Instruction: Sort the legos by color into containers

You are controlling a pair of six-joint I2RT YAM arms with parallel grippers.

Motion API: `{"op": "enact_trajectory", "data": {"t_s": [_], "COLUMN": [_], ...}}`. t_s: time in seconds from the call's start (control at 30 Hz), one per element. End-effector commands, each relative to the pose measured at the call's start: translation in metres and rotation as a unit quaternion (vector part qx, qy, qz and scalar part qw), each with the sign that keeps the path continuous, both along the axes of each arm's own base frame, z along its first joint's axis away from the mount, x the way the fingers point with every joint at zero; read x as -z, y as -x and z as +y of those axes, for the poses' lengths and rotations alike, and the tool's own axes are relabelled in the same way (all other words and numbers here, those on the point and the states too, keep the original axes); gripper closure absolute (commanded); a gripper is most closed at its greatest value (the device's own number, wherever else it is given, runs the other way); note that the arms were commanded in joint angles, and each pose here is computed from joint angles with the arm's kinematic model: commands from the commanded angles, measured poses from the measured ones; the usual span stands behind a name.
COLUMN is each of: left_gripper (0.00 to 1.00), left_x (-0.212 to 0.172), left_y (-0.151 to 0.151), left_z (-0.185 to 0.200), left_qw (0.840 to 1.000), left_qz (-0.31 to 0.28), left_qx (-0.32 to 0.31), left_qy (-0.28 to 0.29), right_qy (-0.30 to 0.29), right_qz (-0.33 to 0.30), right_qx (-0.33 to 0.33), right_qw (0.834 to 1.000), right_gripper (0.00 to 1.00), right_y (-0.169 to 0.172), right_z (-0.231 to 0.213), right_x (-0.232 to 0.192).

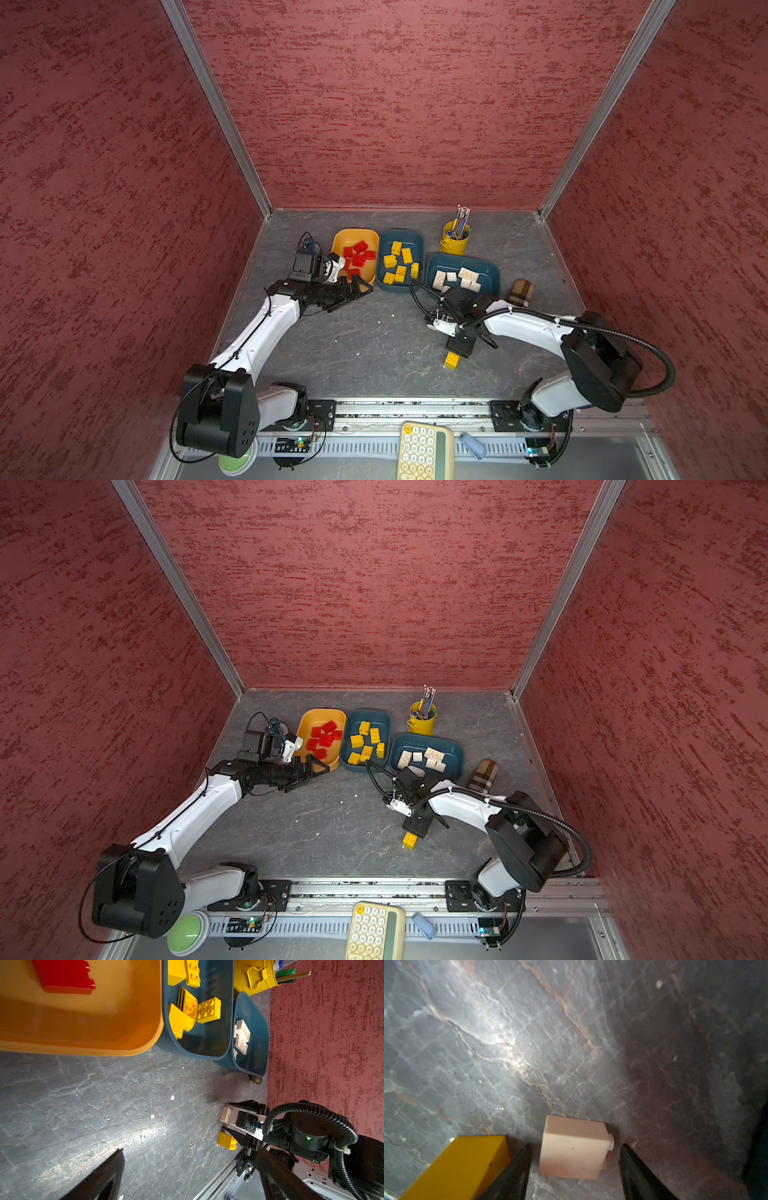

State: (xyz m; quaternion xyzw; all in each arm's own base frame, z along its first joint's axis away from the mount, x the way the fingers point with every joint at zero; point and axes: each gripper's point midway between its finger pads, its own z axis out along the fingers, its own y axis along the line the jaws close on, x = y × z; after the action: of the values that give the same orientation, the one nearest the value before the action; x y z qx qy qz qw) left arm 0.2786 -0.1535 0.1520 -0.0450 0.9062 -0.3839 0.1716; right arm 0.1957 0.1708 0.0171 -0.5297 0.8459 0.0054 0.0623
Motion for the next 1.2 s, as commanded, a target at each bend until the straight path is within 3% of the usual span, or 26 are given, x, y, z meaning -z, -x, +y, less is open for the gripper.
{"op": "enact_trajectory", "data": {"t_s": [0.0,0.57,1.0,1.17], "left_gripper": [0.01,0.01,0.01,0.01], "left_x": [-0.009,-0.01,-0.009,-0.008], "left_y": [-0.004,-0.002,-0.003,-0.004], "left_z": [-0.001,0.0,0.0,-0.001], "left_qw": [1.0,1.0,1.0,1.0], "left_qz": [-0.019,-0.021,-0.021,-0.02], "left_qx": [0.002,0.0,0.0,0.001], "left_qy": [-0.005,-0.007,-0.007,-0.004], "right_qy": [0.006,-0.008,-0.042,-0.044], "right_qz": [-0.028,-0.091,-0.102,-0.079], "right_qx": [-0.007,0.042,0.022,0.029], "right_qw": [1.0,0.995,0.994,0.995], "right_gripper": [0.32,0.29,0.25,0.25], "right_y": [-0.013,-0.067,-0.056,-0.05], "right_z": [0.002,0.004,-0.006,-0.006], "right_x": [-0.003,-0.014,-0.037,-0.031]}}
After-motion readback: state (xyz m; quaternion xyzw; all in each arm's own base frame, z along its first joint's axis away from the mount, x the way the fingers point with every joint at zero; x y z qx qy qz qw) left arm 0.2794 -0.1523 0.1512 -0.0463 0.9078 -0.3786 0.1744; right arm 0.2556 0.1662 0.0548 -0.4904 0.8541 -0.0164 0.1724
